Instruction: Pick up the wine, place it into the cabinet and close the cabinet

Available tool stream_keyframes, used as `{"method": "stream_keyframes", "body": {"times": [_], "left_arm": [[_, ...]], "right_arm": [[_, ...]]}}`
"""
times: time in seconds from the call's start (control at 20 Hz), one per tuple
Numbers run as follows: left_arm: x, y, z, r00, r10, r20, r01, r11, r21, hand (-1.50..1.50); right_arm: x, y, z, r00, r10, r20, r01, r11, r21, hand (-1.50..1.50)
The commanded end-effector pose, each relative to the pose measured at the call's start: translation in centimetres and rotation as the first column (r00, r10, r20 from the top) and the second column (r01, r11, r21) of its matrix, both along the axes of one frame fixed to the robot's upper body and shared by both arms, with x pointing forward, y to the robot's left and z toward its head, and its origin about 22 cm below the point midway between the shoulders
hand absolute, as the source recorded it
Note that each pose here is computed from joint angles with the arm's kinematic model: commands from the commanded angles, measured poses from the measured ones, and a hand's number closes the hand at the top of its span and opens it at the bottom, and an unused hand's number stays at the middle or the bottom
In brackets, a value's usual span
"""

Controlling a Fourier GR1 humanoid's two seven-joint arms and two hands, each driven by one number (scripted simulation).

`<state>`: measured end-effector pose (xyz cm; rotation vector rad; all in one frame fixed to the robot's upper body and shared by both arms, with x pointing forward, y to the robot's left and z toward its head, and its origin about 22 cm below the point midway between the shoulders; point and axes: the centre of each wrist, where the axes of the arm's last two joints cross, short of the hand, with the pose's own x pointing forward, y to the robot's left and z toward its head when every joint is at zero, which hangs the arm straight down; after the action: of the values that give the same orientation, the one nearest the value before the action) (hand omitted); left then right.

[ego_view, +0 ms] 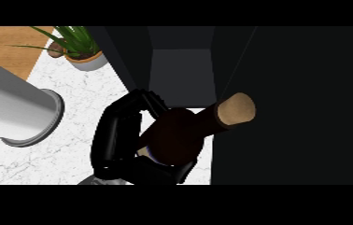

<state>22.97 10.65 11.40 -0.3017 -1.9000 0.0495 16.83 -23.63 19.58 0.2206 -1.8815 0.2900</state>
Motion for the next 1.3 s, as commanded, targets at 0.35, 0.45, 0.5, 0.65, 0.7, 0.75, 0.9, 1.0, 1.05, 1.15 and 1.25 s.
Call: {"method": "stream_keyframes", "body": {"times": [0.35,0.45,0.5,0.65,0.7,0.75,0.9,1.0,1.05,1.15,1.25], "left_arm": [[2.9,-5.1,2.9,0.996,0.091,0.027,-0.091,0.996,0.024,1.50],[3.4,-4.9,2.5,0.997,0.079,-0.017,-0.079,0.997,0.027,1.50],[3.7,-5.0,1.9,0.996,0.090,0.012,-0.090,0.995,0.037,1.50],[3.9,-5.1,1.3,0.995,0.099,0.023,-0.100,0.993,0.057,1.50],[3.6,-3.6,1.0,0.992,0.122,0.019,-0.123,0.990,0.073,1.50],[2.9,-5.0,1.6,0.993,0.117,0.034,-0.119,0.990,0.069,1.50],[5.2,-6.5,1.1,0.990,0.140,0.015,-0.140,0.988,0.063,1.50],[5.8,-5.4,0.1,0.990,0.139,0.015,-0.140,0.990,0.036,1.50],[5.6,-5.4,1.0,0.992,0.127,-0.007,-0.126,0.991,0.035,1.50],[6.4,-6.0,0.4,0.989,0.148,-0.030,-0.147,0.989,0.020,1.50],[5.3,-6.0,-2.3,0.985,0.172,-0.012,-0.172,0.985,0.017,1.50]], "right_arm": [[-3.3,-0.5,1.1,0.997,0.062,0.040,-0.063,0.997,0.037,-1.50],[-3.1,-0.1,2.0,0.998,0.050,0.034,-0.051,0.999,0.007,-1.50],[-3.0,-0.2,1.3,0.998,0.051,0.036,-0.052,0.998,0.022,-1.50],[-1.4,-0.6,-0.1,0.998,0.038,0.040,-0.039,0.999,0.030,-1.50],[-5.6,-0.3,1.2,0.999,0.027,0.047,-0.028,0.999,0.034,-1.50],[-3.3,-0.6,2.2,0.997,0.060,0.040,-0.061,0.998,0.010,-1.50],[-3.0,0.2,1.8,0.997,0.057,0.049,-0.058,0.998,0.009,-1.50],[-3.2,-0.2,1.9,0.997,0.061,0.041,-0.061,0.998,0.009,-1.50],[-3.5,-0.9,2.1,0.998,0.045,0.046,-0.045,0.999,-0.010,-1.50],[-3.4,-0.5,1.7,0.998,0.043,0.056,-0.043,0.999,0.005,-1.50],[-3.5,0.0,2.1,0.998,0.047,0.038,-0.047,0.999,0.008,-1.50]]}}
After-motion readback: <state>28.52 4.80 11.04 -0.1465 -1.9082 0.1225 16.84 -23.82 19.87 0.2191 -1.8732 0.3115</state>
